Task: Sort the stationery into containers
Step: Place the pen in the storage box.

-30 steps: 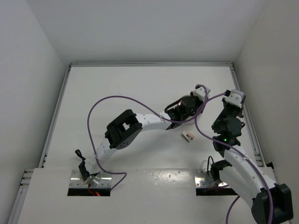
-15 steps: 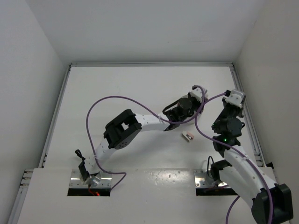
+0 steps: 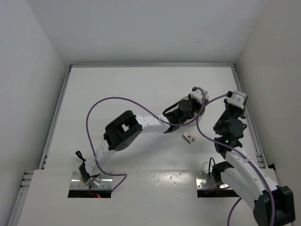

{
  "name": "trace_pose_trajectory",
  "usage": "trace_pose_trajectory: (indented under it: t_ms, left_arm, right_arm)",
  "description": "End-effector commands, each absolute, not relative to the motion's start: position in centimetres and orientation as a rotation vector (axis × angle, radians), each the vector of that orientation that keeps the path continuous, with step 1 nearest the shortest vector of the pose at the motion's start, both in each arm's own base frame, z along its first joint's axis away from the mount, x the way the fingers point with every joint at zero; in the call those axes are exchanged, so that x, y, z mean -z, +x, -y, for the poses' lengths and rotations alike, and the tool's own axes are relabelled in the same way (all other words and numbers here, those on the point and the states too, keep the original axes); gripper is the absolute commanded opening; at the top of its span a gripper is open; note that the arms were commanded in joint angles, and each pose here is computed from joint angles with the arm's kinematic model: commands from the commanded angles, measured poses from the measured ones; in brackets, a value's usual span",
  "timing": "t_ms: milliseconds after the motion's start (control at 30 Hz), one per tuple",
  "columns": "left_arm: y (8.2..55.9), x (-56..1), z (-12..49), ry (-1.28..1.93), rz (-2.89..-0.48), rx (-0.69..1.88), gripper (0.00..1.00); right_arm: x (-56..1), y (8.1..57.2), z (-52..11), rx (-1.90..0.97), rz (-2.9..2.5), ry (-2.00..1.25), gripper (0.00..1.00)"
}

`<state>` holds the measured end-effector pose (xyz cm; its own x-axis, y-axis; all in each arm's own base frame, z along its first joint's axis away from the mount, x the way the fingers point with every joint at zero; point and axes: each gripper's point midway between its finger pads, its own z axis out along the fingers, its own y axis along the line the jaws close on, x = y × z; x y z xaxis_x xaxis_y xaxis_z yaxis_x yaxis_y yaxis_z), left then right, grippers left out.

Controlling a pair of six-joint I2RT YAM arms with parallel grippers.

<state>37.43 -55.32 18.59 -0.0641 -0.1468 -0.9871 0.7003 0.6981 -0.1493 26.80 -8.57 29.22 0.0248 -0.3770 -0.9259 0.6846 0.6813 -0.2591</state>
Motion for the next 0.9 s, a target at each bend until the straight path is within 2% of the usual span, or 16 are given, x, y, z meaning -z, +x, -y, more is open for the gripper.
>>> trace_pose_trajectory:
  t_ms: [0,500,867]
  left_arm:
    - [36.8,-10.5,54.3,0.579,-1.674,0.633,0.00]
    - [35.4,-6.5,54.0,0.661,-1.755,0.567,0.00]
    - [34.2,-4.6,53.5,0.652,-1.783,0.629,0.00]
  right_arm:
    - [-30.8,26.3,8.6,0.782,-1.225,0.347,0.00]
    - [-31.3,26.1,8.7,0.778,-1.204,0.358,0.00]
    - [-31.1,25.8,8.8,0.786,-1.202,0.366,0.00]
